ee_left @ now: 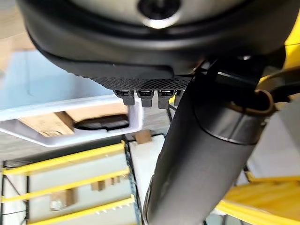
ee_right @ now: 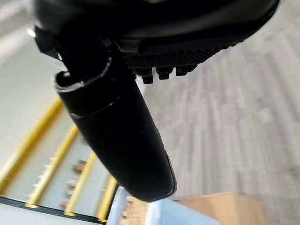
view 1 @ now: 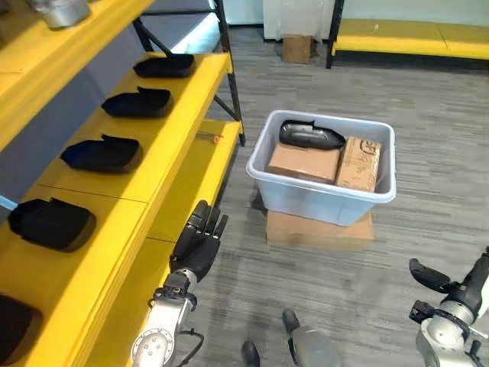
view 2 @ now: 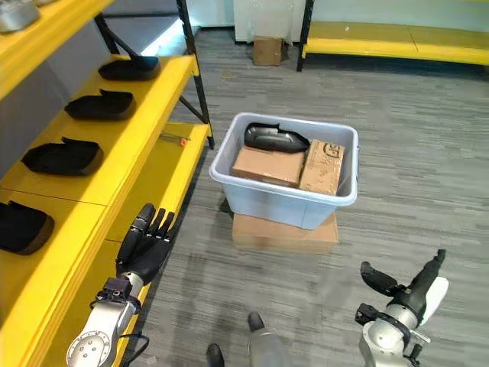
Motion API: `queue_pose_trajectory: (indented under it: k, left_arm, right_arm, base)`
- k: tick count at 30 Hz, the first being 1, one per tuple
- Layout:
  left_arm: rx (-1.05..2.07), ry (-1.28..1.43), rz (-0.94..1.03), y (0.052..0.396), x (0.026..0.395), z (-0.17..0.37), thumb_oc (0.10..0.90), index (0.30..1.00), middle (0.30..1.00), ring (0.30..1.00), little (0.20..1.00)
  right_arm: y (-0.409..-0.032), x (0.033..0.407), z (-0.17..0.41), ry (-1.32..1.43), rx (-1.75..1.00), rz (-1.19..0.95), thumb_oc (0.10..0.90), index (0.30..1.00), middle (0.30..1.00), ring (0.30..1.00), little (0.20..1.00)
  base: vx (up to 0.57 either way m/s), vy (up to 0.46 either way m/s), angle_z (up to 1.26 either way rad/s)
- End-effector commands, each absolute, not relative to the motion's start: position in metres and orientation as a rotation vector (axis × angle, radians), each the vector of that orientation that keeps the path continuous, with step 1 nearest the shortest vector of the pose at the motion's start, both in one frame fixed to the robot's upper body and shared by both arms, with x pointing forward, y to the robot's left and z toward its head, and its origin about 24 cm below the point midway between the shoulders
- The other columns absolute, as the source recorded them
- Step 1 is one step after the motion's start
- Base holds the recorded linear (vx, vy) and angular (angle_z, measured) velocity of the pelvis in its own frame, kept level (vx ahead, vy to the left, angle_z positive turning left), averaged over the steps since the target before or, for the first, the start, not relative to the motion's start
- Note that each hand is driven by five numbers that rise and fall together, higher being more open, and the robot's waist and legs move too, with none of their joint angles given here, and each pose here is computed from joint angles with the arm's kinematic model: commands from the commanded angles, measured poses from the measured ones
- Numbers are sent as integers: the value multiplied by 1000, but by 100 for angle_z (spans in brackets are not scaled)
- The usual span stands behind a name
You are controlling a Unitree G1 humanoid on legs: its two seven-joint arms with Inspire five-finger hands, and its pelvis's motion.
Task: Move parts from the plastic box to the shelf.
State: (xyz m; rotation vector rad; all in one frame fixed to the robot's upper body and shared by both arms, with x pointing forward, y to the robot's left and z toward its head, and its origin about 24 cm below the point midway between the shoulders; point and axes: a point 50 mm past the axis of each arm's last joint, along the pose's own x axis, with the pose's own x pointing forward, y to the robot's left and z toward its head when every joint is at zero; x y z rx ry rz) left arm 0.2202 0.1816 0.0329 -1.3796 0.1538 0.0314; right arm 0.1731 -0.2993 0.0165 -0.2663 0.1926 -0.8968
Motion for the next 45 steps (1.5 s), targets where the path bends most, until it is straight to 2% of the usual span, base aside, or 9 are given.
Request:
queue_pose_trajectory:
  k: [1, 6, 18, 23, 28, 35, 40, 45]
  left_arm:
    - [-1333, 4, -66, 191, 218, 61, 900, 1000, 1000, 1000, 1000]
    - [-1320, -42, -6, 205, 214, 59, 900, 1000, 1000, 1000, 1000]
    - [-1282, -50, -15, 219, 206, 56, 900, 1000, 1000, 1000, 1000]
    - [-1279, -18, -47, 217, 203, 53, 900, 1000, 1000, 1000, 1000]
    - [-1341, 19, -36, 217, 197, 46, 900, 1000, 1000, 1000, 1000]
    - [-1341, 38, -104, 207, 206, 52, 900, 1000, 1000, 1000, 1000]
    - [-1336, 109, -175, 189, 219, 47, 900, 1000, 1000, 1000, 1000]
    - [-1332, 59, -110, 194, 214, 50, 900, 1000, 1000, 1000, 1000]
  right_arm:
    - [-297, 204, 78, -152, -325, -812, 900, 1000, 1000, 1000, 1000]
    - [-283, 216, 77, -153, -301, -683, 900, 1000, 1000, 1000, 1000]
    - [-276, 233, 83, -146, -335, -606, 900, 1000, 1000, 1000, 1000]
    - [-278, 227, 88, -175, -399, -581, 900, 1000, 1000, 1000, 1000]
    - [-275, 225, 92, -200, -550, -469, 900, 1000, 1000, 1000, 1000]
    - [-280, 232, 114, -271, -690, -365, 900, 1000, 1000, 1000, 1000]
    - [-287, 237, 119, -260, -685, -331, 900, 1000, 1000, 1000, 1000]
    - [-268, 237, 101, -226, -618, -191, 900, 1000, 1000, 1000, 1000]
  base:
    - [72, 91, -17]
    - [-6, 12, -61]
    - [25, -221, -30]
    - [43, -431, -19]
    - [57, -463, 4]
    - [-37, -417, 12]
    - [-16, -285, 34]
    - [142, -100, 9]
